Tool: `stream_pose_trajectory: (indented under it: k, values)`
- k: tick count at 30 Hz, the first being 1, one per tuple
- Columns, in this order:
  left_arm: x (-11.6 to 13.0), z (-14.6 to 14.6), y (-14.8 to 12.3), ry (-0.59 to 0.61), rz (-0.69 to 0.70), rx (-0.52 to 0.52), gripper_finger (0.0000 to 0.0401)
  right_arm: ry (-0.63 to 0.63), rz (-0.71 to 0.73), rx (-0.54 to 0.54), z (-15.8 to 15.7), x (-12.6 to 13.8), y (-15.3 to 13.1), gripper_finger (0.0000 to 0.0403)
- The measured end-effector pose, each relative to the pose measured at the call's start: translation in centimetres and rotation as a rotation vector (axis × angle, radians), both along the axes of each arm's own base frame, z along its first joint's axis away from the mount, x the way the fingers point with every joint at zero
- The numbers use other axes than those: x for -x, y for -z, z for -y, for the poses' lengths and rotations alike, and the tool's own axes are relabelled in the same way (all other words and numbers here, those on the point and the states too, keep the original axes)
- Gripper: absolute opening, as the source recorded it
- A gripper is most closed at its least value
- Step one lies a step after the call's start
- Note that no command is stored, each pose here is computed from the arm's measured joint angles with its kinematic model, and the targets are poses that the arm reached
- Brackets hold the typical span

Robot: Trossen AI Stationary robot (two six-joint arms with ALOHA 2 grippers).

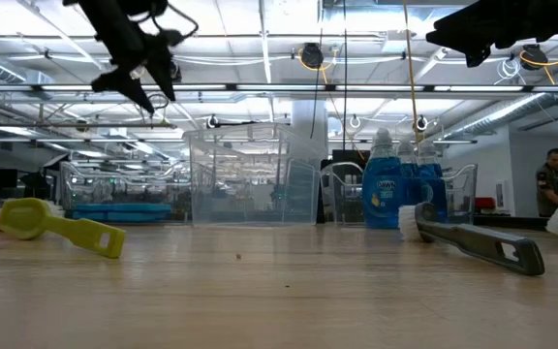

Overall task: Pick & Place Kitchen Sink Supplies
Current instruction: Put the red dish brush into the middle transparent bin

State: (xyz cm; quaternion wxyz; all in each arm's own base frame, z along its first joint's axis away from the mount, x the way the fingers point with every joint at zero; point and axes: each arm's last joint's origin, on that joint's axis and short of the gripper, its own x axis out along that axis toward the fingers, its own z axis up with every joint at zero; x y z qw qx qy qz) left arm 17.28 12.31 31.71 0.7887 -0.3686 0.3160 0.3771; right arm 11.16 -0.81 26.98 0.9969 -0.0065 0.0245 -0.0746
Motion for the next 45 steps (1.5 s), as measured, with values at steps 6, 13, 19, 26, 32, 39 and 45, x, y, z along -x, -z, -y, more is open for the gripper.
stream_pose_trajectory:
  k: [6, 13, 19, 26, 32, 39, 45]
  values:
    - [-0.9, 4.6, 0.1, 0.068, -0.025, 0.128, 0.0239, 0.000, 0.000, 0.000, 0.0, 0.0, 0.0, 0.0130]
    - [-1.9, 9.0, 1.5, 0.029, -0.162, 0.244, 0.0239, -0.001, 0.000, 0.000, 0.0, 0.0, 0.0, 0.0130]
    - [-2.9, 11.8, 2.7, -0.005, -0.243, 0.262, 0.0239, -0.001, 0.000, 0.000, 0.0, 0.0, 0.0, 0.0130]
    - [-3.2, 13.7, 4.6, -0.093, -0.435, 0.269, 0.0239, 0.000, 0.000, 0.000, 0.0, 0.0, 0.0, 0.0130]
    - [-3.2, 14.4, 6.0, -0.164, -0.599, 0.253, 0.0239, -0.001, 0.000, 0.000, 0.0, 0.0, 0.0, 0.0130]
    - [-3.1, 14.4, 7.8, -0.206, -0.711, 0.233, 0.0239, -0.001, -0.001, 0.000, 0.0, 0.0, 0.0, 0.0130]
    - [-0.8, 14.6, 12.2, -0.285, -0.820, 0.331, 0.0239, -0.001, 0.000, 0.000, 0.0, 0.0, 0.0, 0.0130]
